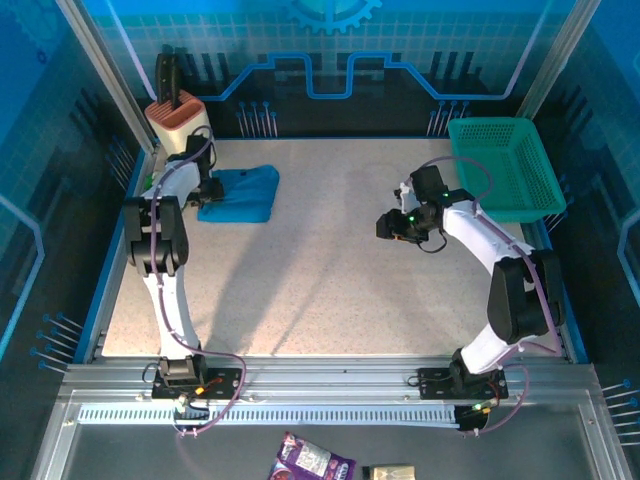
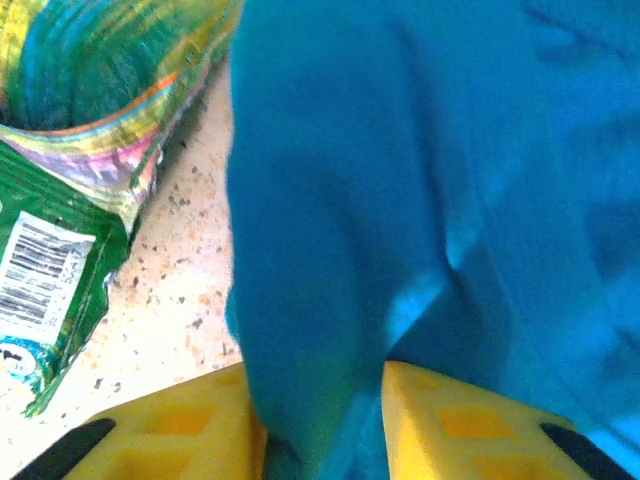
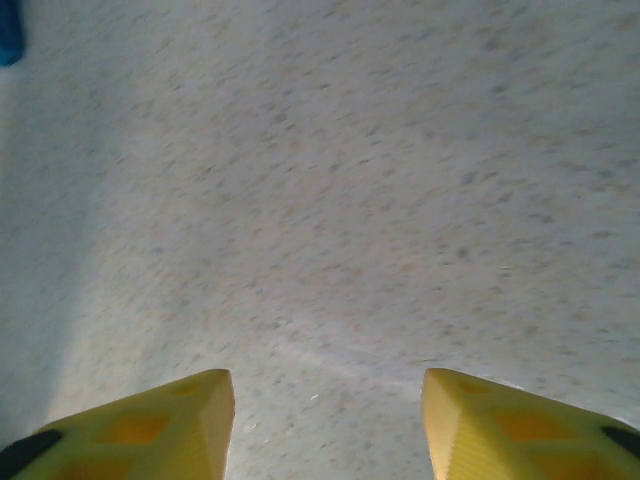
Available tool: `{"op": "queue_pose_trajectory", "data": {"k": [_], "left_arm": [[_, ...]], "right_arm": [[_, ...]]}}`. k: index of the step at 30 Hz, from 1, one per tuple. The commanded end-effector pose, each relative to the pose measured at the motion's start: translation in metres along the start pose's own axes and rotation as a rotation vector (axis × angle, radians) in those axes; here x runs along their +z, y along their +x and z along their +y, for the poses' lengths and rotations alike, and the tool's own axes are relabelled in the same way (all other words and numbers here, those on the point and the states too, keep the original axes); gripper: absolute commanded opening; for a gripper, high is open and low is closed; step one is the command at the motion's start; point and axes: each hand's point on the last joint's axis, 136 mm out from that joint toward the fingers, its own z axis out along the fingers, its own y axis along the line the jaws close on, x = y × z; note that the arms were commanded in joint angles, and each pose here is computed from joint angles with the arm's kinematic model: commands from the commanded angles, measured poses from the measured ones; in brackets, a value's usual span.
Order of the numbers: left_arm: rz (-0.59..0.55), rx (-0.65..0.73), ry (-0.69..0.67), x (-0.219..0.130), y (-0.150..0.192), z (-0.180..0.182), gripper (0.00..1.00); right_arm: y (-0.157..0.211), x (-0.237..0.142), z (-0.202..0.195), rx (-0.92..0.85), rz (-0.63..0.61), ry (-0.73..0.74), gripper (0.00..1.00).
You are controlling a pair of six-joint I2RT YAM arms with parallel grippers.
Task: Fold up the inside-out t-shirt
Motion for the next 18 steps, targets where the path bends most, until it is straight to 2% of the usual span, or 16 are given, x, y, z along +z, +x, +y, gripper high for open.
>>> {"op": "queue_pose_trajectory", "data": {"k": [1, 2, 3, 4, 5, 9, 12, 14, 16, 18], "left_arm": [[-0.153, -0.059, 0.062, -0.059, -0.018, -0.003, 0.53], [-0.177, -0.068, 0.072, -0.068, -0.016, -0.004, 0.57], [-0.191, -0.079, 0.080, -0.075, -0.010, -0.003, 0.70], [-0.207, -0.094, 0.084, -0.082, -0.003, -0.002, 0.82], [-0.224, -0.104, 0.090, -0.088, 0.002, -0.001, 0.88], [-0.308, -0.144, 0.052, -0.102, 0.034, 0.012, 0.99], [-0.388, -0.165, -0.042, -0.103, 0.060, 0.031, 0.98], [-0.433, -0.179, -0.089, -0.100, 0.074, 0.043, 0.99], [-0.475, -0.162, -0.087, -0.092, 0.085, 0.046, 0.98], [-0.511, -0.106, -0.036, -0.083, 0.093, 0.037, 0.99]], "right_arm": [[-0.025, -0.012, -0.040, -0.052, -0.152, 0.211, 0.67], [-0.029, -0.013, -0.046, -0.054, -0.178, 0.241, 0.97], [-0.033, -0.015, -0.055, -0.046, -0.203, 0.274, 1.00], [-0.037, -0.015, -0.064, -0.040, -0.229, 0.311, 1.00], [-0.039, -0.015, -0.072, -0.039, -0.245, 0.343, 1.00], [-0.050, -0.018, -0.107, -0.083, -0.342, 0.521, 1.00], [-0.058, -0.023, -0.122, -0.154, -0.436, 0.613, 1.00], [-0.060, -0.020, -0.125, -0.244, -0.525, 0.623, 1.00], [-0.067, -0.027, -0.124, -0.295, -0.677, 0.623, 1.00], [-0.066, -0.032, -0.129, -0.253, -0.780, 0.564, 1.00]]}}
